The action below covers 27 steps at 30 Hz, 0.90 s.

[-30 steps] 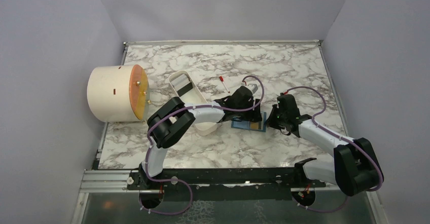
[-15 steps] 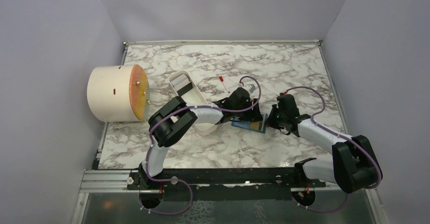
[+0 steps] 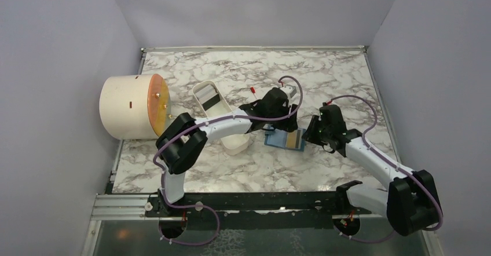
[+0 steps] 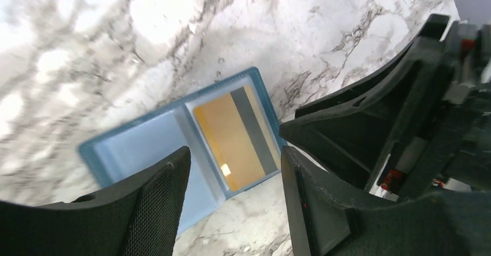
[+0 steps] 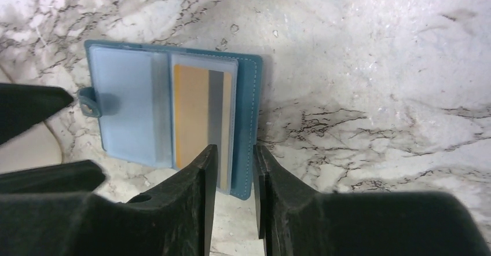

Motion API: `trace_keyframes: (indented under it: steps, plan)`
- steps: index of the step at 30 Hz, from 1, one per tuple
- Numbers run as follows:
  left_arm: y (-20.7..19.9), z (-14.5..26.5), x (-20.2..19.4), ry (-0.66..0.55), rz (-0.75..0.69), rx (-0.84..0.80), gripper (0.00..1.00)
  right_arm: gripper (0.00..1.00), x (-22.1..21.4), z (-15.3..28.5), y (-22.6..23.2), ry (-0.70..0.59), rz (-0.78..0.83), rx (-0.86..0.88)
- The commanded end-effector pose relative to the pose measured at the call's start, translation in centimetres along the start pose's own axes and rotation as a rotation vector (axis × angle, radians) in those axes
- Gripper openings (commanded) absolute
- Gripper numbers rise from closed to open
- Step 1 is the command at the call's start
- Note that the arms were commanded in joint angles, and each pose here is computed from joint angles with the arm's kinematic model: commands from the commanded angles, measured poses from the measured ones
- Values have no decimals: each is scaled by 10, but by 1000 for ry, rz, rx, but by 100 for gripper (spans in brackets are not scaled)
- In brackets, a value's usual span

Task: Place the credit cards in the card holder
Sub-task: Pick up the credit card from the storage box.

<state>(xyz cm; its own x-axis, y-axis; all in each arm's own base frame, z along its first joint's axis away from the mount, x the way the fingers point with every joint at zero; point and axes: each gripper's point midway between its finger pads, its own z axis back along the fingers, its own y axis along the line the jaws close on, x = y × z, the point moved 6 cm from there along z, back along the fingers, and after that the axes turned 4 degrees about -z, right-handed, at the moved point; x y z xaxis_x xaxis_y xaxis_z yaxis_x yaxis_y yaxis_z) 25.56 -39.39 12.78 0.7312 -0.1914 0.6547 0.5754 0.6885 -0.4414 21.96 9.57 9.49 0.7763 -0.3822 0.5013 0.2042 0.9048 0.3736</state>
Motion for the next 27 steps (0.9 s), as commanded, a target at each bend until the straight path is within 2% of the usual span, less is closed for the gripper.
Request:
trace_keyframes:
  steps: [1,8,15,20,27]
  plan:
    - [12,46,43,-43,-210,145,60,32,6,17,9,-13,22,56]
    - [54,104,73,-72,-478,322,55,40,9,39,22,-31,68,175]
    - [130,166,101,-48,-602,473,52,42,17,63,37,-80,111,294]
    - [169,174,99,30,-684,524,53,42,23,70,45,-81,124,328]
    - [225,168,74,136,-689,582,54,42,23,69,44,-70,139,322]
